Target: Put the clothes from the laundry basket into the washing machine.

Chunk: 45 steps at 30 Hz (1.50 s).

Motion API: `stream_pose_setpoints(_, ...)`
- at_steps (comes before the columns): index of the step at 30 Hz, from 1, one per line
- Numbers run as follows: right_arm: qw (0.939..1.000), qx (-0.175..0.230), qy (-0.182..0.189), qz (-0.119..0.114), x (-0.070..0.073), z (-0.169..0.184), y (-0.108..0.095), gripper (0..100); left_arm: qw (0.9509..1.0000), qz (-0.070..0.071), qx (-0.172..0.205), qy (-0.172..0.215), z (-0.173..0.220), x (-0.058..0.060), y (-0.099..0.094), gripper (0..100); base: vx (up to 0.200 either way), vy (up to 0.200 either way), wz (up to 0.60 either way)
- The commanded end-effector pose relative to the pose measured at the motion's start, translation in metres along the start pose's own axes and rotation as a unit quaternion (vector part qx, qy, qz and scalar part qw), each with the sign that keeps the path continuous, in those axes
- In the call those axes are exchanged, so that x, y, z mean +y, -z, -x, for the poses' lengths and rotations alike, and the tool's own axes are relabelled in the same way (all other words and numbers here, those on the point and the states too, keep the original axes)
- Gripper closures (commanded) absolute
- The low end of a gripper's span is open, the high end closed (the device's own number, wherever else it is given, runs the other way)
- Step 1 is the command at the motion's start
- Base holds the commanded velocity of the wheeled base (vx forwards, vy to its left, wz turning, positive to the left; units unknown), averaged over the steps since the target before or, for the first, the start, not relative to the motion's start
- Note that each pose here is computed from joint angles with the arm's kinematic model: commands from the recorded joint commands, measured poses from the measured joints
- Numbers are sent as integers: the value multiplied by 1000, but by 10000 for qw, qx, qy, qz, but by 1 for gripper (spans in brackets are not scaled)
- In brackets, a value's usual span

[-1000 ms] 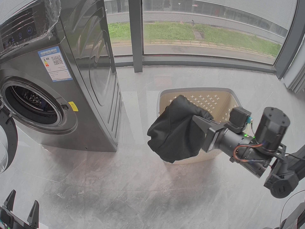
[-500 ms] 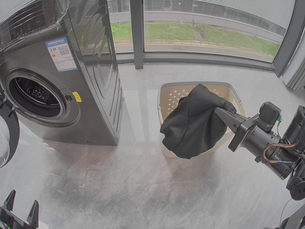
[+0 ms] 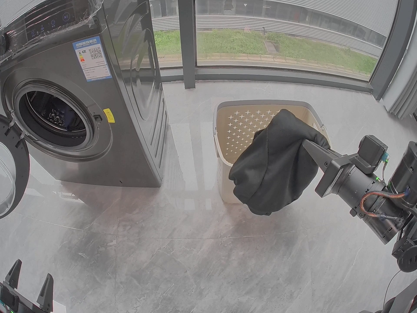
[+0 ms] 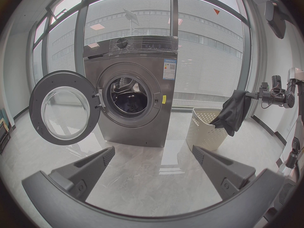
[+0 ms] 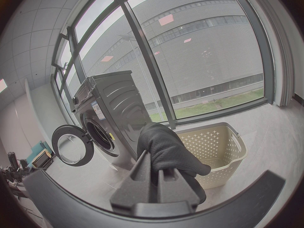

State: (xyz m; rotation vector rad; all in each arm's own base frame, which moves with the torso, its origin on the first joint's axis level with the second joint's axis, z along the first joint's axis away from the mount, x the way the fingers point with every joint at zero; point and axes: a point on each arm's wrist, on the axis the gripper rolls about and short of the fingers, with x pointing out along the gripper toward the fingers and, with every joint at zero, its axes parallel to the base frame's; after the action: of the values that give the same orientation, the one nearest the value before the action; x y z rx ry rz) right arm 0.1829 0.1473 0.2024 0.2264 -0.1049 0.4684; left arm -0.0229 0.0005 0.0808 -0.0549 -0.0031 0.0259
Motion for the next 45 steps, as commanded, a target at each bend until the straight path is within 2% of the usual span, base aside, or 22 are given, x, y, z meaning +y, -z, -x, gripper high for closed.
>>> stream_pose_setpoints(1, 10000, 5, 32, 0, 0, -1, 1, 100, 10000, 1, 27, -2, 0, 0, 5, 0, 0, 200, 0)
stream_pose_setpoints(18, 9998, -168, -50, -107, 4, -5, -7, 100, 10000, 1, 27, -2, 0, 0, 5, 0, 0, 200, 0)
stream_pose_setpoints(45, 9996, -75, -220, -135, 11, -8, 0, 100, 10000, 1, 27, -2, 0, 0, 5, 0, 0, 200, 0)
